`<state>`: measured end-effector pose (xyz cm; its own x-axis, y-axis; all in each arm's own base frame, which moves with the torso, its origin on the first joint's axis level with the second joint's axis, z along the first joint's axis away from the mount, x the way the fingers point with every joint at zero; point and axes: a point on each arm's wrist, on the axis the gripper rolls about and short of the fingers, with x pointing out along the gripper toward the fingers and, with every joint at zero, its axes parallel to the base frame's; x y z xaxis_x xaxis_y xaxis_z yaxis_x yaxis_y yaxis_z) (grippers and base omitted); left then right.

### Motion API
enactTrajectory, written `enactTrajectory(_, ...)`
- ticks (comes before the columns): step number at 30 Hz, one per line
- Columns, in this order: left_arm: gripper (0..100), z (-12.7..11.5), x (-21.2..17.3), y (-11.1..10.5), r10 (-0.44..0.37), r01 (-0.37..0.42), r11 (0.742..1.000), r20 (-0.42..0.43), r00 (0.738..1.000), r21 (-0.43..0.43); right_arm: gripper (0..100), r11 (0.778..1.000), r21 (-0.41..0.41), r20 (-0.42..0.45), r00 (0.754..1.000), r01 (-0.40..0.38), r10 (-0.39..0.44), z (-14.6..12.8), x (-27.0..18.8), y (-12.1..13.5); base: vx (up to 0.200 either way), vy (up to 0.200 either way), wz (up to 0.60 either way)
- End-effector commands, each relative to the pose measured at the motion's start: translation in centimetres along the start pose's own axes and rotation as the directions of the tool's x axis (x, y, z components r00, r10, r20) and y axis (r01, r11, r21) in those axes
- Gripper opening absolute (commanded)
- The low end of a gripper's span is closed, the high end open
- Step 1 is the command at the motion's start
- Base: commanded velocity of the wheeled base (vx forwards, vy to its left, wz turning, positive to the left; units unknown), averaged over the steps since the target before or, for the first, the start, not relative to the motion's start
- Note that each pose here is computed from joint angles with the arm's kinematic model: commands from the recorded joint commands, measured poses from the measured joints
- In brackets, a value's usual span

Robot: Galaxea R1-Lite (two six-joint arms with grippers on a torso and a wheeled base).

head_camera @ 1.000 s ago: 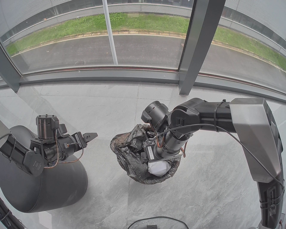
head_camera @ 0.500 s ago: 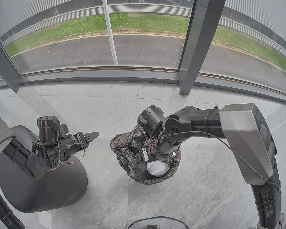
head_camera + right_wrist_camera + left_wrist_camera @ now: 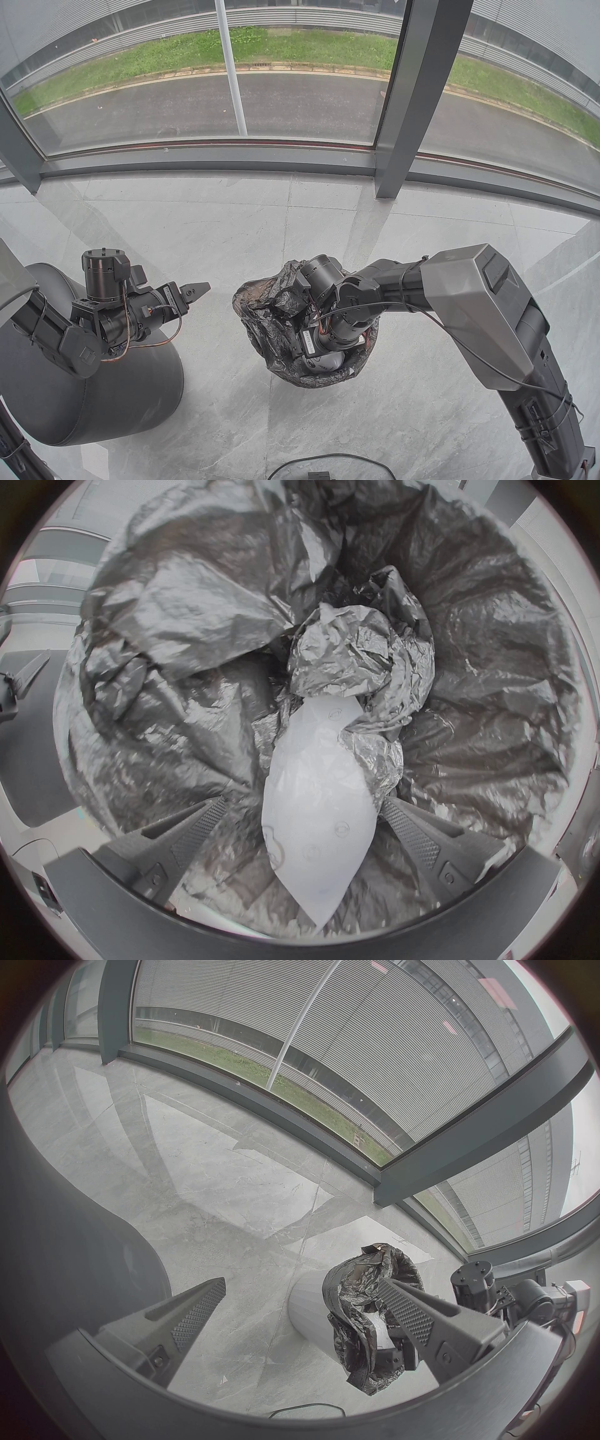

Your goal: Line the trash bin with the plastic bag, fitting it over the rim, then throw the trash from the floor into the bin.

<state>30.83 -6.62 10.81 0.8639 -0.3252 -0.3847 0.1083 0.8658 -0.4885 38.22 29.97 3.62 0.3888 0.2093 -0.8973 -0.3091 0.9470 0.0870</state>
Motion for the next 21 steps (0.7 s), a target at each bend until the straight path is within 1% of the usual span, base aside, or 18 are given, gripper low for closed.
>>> enactTrajectory(1, 100, -0.3, 0.3, 0.2, 0.007, -0.007, 1.000, -0.011, 1.000, 0.000, 100, 1.000, 0.008, -0.011, 1.000, 0.010, -0.010, -0.4, 2.8, -0.9, 0.000, 0.000, 0.00)
enactTrajectory(3, 100, -0.3, 0.3, 0.2, 0.008, -0.008, 1.000, -0.012, 1.000, 0.000, 100, 1.000, 0.008, -0.010, 1.000, 0.009, -0.009, -0.4, 2.8, -0.9, 0.000, 0.000, 0.00)
enactTrajectory(8, 100, -0.5, 0.5, 0.3, 0.009, -0.009, 1.000, -0.021, 1.000, 0.000, 100, 1.000, -0.020, -0.001, 1.000, 0.006, -0.006, -0.3, 2.8, -0.9, 0.000, 0.000, 0.00)
enactTrajectory(13, 100, -0.7, 0.6, 0.1, 0.007, -0.006, 1.000, -0.028, 1.000, 0.004, 100, 1.000, -0.024, 0.006, 1.000, 0.005, -0.004, -0.2, 2.5, -0.8, 0.000, 0.000, 0.00)
enactTrajectory(16, 100, -0.7, 0.6, 0.1, 0.005, -0.005, 1.000, -0.025, 1.000, 0.003, 100, 1.000, -0.022, 0.036, 0.999, -0.003, 0.004, 0.3, 1.6, -0.7, 0.000, 0.000, 0.00)
enactTrajectory(21, 100, -0.7, 0.6, 0.1, 0.005, -0.005, 1.000, -0.025, 1.000, 0.003, 100, 0.999, -0.029, 0.095, 0.995, -0.024, 0.027, 1.3, -1.6, 0.0, 0.000, 0.000, 0.00)
